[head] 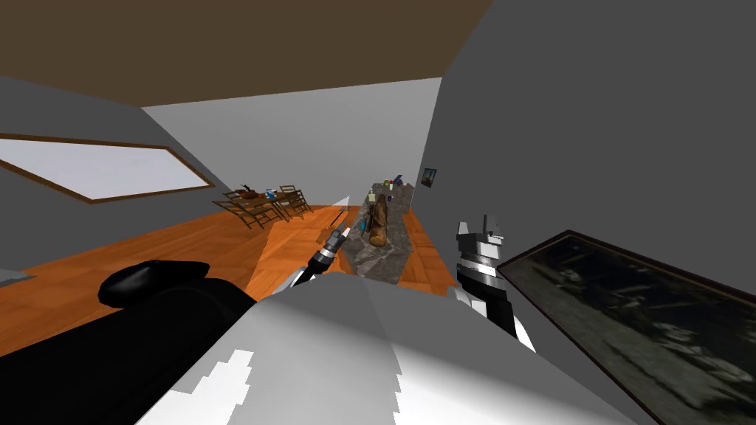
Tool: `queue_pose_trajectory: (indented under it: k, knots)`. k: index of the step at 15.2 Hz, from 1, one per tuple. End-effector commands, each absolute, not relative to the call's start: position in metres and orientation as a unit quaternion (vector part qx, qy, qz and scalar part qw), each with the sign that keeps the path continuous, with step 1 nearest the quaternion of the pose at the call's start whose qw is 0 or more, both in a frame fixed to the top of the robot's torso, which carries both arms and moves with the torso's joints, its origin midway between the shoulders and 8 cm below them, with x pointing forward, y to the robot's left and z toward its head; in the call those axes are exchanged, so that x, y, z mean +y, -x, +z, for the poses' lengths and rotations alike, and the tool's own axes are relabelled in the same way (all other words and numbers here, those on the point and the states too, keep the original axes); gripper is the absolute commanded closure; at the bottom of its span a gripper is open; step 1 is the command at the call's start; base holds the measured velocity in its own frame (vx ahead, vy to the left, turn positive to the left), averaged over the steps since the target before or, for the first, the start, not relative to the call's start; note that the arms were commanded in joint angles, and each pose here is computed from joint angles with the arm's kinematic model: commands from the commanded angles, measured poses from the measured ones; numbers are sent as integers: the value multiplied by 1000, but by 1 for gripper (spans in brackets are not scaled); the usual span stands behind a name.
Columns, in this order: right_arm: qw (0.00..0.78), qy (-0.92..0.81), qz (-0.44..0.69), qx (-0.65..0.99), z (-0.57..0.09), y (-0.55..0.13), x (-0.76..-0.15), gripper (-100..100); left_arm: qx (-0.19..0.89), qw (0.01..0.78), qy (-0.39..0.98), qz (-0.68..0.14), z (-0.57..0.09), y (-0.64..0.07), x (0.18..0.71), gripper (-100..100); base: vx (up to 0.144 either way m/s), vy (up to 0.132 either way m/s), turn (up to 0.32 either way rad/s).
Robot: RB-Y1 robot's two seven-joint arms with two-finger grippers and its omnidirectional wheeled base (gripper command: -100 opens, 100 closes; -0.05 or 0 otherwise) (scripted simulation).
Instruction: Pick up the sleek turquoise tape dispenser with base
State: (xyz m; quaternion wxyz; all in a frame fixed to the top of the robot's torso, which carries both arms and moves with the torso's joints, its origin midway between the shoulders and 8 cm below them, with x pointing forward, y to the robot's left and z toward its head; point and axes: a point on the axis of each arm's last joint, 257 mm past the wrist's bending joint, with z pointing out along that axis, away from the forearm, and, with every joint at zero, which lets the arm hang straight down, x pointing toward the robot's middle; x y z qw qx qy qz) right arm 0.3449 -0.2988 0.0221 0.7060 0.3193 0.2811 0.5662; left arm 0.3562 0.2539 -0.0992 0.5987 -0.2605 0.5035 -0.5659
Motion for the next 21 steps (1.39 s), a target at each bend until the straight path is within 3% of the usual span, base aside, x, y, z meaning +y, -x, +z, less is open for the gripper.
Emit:
queue_pose_trajectory:
  k: [1,21]
  knots:
    - [706,-319,566,281,22,-345,-299,0,519,575,271,-572,-113,-355,258,-100,-9,56,-226]
    - [706,-319,566,281,22,-345,-299,0,642,421,317,-556,-192,-336,294,-100,-19,57,-201]
